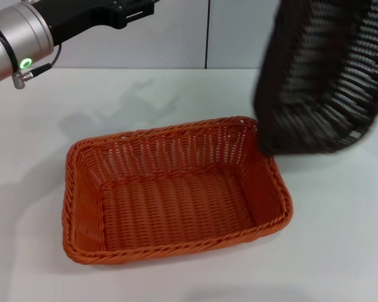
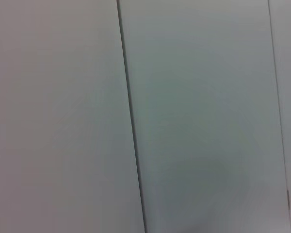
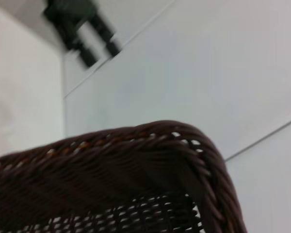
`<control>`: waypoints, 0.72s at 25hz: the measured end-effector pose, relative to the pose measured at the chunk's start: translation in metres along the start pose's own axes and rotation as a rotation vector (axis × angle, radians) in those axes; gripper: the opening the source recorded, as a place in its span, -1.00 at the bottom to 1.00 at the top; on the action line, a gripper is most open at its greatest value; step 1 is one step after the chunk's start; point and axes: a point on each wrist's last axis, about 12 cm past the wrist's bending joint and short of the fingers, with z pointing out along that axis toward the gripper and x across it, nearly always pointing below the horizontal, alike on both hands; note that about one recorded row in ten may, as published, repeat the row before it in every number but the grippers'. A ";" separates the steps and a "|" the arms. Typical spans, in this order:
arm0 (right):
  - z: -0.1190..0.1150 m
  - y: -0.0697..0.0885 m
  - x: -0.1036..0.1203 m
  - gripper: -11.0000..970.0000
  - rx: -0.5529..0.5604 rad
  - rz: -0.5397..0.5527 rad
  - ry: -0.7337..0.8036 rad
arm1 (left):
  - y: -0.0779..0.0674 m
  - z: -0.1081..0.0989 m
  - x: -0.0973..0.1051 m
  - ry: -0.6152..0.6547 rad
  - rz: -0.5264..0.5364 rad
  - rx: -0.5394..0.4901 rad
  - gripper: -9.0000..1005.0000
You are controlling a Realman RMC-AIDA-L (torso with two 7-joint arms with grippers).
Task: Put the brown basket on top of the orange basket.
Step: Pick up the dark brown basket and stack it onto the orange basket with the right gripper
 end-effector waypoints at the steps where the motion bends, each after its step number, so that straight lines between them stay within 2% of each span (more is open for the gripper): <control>1: 0.001 0.000 0.000 -0.71 0.010 -0.003 -0.021 | 0.000 0.000 0.000 0.000 0.000 0.000 0.69; 11: 0.013 0.000 -0.012 -0.72 0.020 -0.101 -0.128 | 0.003 -0.005 -0.001 -0.019 -0.010 -0.019 0.69; 18: 0.024 0.000 -0.025 -0.73 -0.028 -0.194 -0.203 | 0.006 -0.010 0.001 -0.061 -0.022 -0.042 0.69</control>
